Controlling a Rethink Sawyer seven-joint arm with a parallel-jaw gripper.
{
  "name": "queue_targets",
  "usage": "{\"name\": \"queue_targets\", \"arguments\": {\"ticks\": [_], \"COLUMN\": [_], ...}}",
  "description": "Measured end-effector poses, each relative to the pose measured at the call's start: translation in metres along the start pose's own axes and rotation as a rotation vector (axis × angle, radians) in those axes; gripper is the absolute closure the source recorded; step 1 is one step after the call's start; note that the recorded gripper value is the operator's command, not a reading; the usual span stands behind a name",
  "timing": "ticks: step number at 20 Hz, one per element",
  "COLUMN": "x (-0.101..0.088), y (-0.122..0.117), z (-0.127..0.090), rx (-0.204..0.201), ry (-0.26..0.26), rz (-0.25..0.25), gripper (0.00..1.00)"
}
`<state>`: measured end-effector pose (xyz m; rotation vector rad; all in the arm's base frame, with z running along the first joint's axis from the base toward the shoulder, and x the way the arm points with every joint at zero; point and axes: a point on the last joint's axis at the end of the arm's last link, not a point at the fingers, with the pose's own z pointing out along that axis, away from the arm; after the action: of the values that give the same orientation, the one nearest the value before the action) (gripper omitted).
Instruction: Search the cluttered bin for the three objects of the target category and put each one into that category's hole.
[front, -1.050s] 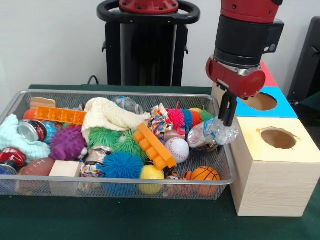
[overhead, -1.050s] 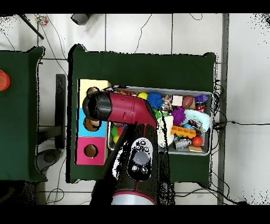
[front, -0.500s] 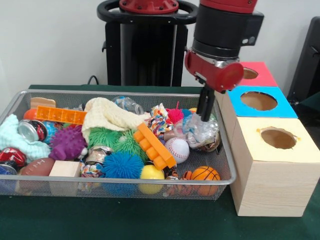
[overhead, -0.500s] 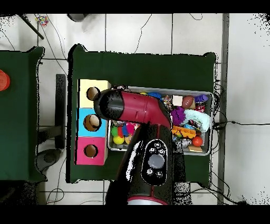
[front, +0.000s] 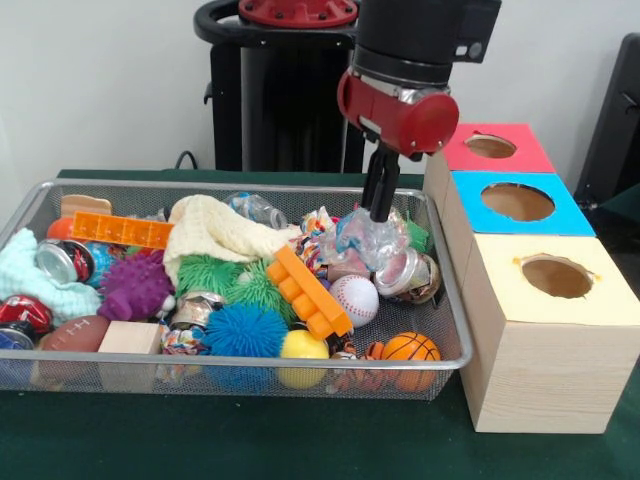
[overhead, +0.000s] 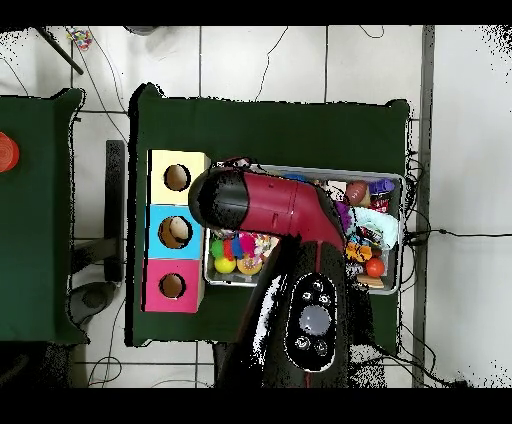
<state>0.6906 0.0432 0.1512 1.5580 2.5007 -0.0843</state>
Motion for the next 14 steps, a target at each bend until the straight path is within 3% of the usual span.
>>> {"name": "queue_targets", "arguments": {"ticks": [7, 14], "x": [0.007, 0.034], "y": [0.002, 0.017], "z": [-0.014, -0.023], "rx": [0.014, 0.019], "ry": [0.005, 0.014], "rz": [-0.024, -0.072], "gripper": [1.00, 1.00]}}
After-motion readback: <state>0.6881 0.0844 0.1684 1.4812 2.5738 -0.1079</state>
